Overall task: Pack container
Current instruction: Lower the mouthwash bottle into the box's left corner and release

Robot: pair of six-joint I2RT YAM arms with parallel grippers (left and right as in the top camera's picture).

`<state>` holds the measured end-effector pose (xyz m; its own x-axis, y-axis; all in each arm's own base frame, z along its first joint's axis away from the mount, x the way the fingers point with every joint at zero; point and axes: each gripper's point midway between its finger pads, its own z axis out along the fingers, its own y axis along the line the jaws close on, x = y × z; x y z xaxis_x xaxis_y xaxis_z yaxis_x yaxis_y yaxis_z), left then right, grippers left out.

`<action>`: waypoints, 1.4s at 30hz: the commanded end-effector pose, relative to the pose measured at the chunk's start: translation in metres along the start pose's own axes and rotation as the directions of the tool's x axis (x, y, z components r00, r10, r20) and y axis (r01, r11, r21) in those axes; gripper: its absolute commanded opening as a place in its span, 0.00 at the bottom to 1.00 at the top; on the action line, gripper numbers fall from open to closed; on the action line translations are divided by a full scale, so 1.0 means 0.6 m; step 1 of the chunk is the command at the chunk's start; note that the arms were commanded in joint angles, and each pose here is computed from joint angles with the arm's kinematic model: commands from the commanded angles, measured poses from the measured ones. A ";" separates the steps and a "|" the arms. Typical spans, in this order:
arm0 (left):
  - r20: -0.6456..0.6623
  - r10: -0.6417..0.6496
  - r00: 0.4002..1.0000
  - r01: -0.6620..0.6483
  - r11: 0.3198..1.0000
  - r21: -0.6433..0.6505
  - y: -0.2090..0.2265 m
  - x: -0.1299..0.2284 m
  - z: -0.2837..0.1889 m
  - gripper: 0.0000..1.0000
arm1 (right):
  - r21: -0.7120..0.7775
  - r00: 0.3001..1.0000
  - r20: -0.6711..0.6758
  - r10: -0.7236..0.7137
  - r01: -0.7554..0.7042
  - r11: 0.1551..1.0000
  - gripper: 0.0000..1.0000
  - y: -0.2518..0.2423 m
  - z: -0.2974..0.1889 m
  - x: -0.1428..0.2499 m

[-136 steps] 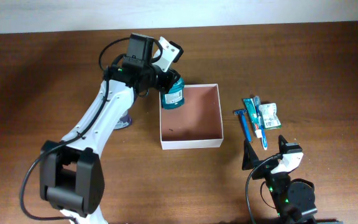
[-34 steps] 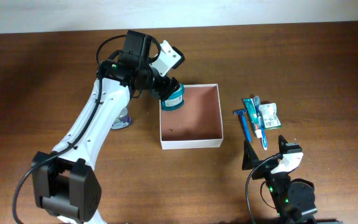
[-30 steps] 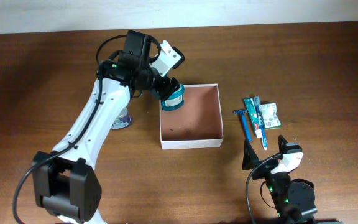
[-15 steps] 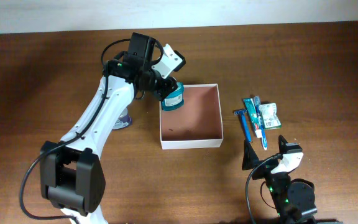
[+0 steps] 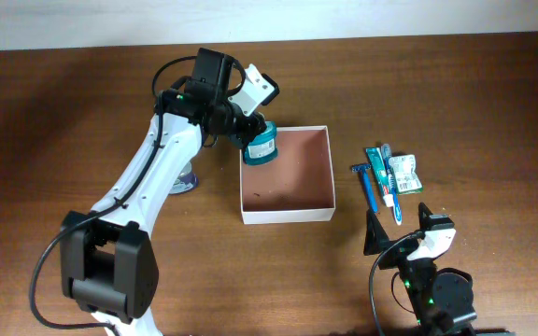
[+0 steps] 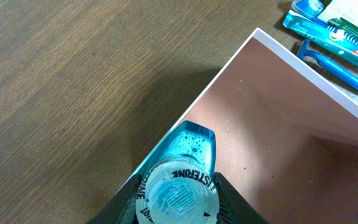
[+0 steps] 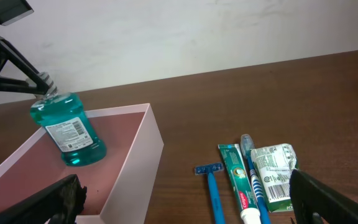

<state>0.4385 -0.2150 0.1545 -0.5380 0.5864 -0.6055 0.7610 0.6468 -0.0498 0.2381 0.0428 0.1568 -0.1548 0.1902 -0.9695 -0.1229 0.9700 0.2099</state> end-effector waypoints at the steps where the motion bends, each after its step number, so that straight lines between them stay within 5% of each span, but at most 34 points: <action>1: 0.021 0.022 1.000 -0.022 1.000 0.020 -0.005 -0.008 0.003 0.16 | 0.016 1.000 0.002 -0.009 0.009 1.000 0.98 -0.006 0.001 0.003; 15: 0.092 0.206 0.974 -0.216 0.969 0.119 -0.039 -0.020 0.001 0.18 | 0.016 1.000 0.003 -0.009 0.009 1.000 0.98 -0.006 0.001 0.003; 20: 0.087 0.209 0.974 -0.218 0.970 0.111 -0.036 -0.019 0.001 0.26 | 0.016 1.000 0.002 -0.009 0.009 1.000 0.98 -0.006 0.001 0.003; 38: 0.043 0.194 0.980 -0.197 0.973 0.121 -0.038 -0.002 0.004 0.26 | 0.016 1.000 0.003 -0.009 0.009 1.000 0.98 -0.006 0.001 0.003; 42: 0.033 0.189 0.981 -0.192 0.973 0.128 -0.040 0.002 0.003 0.42 | 0.016 1.000 0.003 -0.009 0.009 1.000 0.98 -0.006 0.001 0.003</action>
<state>0.4223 -0.2273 0.1548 -0.3807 0.6808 -0.6258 0.8808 0.4730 -0.0213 0.2381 0.0428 0.1568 -0.1549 0.1905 -0.9694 -0.1228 0.9699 0.2103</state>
